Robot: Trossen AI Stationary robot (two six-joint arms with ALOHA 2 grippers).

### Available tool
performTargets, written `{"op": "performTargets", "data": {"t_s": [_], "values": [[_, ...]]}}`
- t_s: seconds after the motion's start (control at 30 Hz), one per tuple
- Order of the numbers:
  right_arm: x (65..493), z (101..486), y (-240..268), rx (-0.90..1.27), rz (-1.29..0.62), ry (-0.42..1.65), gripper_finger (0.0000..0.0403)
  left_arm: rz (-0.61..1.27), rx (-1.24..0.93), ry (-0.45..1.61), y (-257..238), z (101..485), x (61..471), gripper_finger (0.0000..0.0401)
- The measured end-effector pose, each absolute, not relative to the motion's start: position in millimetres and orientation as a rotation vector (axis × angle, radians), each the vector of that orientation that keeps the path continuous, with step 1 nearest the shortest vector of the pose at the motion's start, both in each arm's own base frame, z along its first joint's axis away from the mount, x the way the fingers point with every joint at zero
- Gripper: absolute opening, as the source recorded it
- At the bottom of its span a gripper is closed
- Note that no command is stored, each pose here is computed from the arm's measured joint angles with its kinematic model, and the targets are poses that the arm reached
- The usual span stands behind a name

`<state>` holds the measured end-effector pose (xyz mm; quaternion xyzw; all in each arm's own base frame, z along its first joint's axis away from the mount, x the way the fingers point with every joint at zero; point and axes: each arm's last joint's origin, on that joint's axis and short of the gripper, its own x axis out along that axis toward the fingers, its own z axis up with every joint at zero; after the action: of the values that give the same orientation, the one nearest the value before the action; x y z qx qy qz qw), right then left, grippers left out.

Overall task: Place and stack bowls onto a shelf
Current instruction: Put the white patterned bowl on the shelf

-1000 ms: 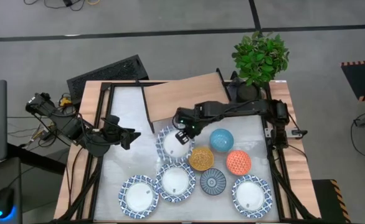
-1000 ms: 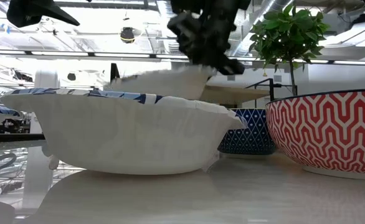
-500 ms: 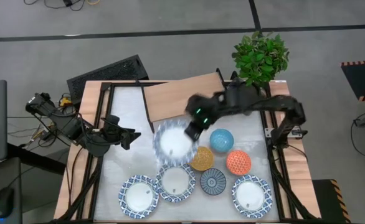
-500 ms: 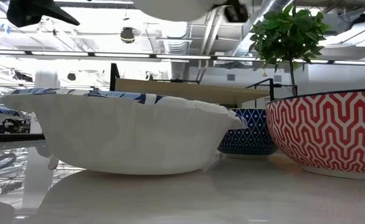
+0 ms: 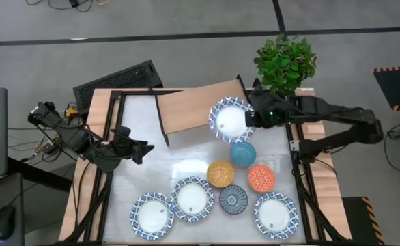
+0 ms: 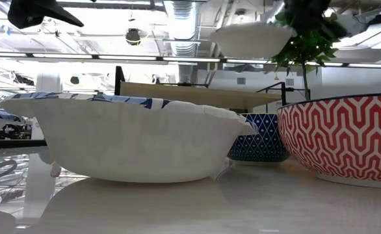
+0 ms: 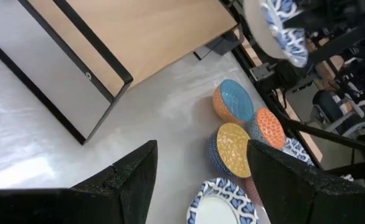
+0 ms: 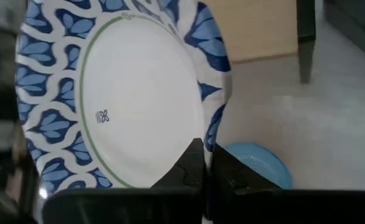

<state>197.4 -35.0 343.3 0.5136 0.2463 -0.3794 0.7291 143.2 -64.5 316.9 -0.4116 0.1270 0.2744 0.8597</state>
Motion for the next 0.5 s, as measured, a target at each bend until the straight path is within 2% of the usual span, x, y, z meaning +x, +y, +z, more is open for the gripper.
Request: {"op": "performTargets", "data": {"t_s": [0.13, 0.3, 0.5], "values": [[198.9, 324.3, -43.0, 1.160, -0.941, 0.429, 0.0022, 0.580, -0.867, 0.261, -64.4, 317.0, 143.2, 0.0232], [208.7, 319.7, -62.5, 1.153, -1.019, 0.346, 0.0028, 0.580, -0.868, 0.261, -64.3, 317.0, 143.2, 0.0232], [223.3, 303.9, -85.2, 1.167, -1.088, 0.377, 0.0024, 0.580, -0.855, 0.261, -64.3, 317.0, 143.2, 0.0232]]}}
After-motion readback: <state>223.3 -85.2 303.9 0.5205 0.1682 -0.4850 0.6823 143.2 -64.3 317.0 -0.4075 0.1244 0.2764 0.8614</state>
